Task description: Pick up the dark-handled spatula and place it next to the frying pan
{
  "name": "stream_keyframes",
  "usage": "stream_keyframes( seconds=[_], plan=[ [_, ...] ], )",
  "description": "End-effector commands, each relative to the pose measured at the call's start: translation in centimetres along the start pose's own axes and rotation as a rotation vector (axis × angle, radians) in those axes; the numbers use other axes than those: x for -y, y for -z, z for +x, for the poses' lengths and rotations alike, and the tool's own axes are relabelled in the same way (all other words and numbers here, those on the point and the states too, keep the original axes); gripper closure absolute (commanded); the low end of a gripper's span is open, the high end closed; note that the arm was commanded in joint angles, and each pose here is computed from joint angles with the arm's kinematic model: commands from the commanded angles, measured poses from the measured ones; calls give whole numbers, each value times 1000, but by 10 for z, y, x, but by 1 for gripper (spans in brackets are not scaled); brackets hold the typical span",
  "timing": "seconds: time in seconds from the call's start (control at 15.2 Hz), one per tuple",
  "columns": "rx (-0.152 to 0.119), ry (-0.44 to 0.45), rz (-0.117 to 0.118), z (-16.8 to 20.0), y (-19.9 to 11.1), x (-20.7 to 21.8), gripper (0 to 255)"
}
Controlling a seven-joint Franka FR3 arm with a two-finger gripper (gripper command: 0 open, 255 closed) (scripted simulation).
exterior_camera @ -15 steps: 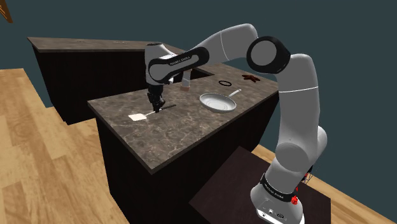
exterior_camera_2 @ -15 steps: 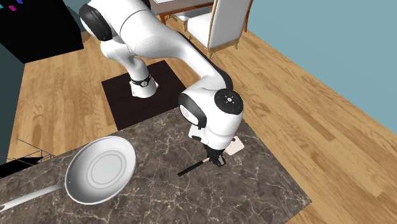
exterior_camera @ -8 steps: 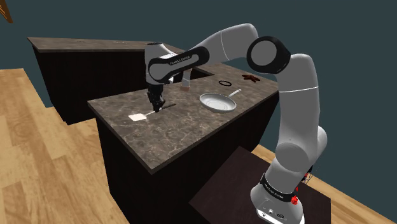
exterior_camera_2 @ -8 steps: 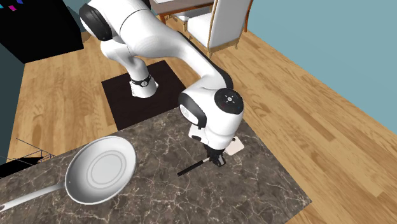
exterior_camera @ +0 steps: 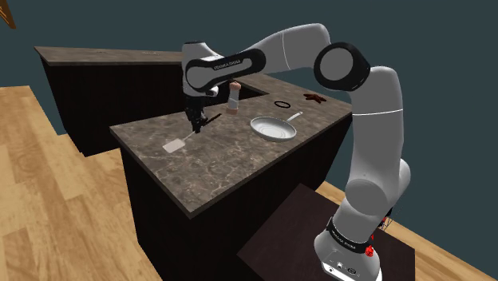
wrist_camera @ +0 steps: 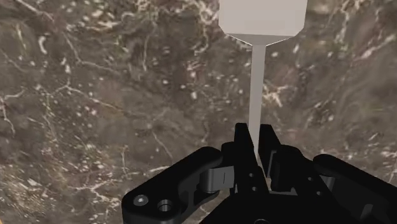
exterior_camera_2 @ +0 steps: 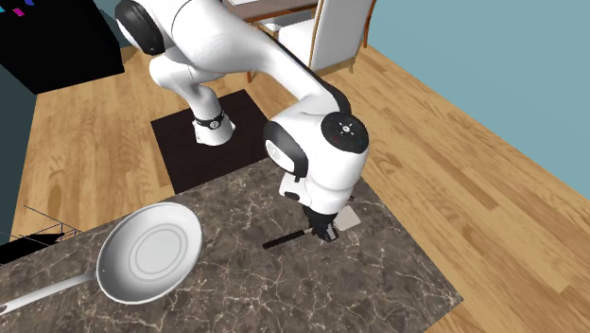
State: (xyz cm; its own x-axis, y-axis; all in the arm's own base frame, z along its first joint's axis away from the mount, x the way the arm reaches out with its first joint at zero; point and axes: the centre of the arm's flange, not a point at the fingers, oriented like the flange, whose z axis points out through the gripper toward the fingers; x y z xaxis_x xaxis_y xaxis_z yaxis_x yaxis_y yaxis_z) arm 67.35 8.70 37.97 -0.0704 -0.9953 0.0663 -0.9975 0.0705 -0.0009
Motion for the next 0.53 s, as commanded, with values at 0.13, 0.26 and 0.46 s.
stream_keyframes(
  seconds=[0.13, 0.26, 0.46],
  plan=[
    [0, 0, 0, 1, 22, -1, 255],
    [0, 0, 0, 2, 33, -1, 255],
    [0, 0, 0, 3, 48, -1, 255]
  ],
)
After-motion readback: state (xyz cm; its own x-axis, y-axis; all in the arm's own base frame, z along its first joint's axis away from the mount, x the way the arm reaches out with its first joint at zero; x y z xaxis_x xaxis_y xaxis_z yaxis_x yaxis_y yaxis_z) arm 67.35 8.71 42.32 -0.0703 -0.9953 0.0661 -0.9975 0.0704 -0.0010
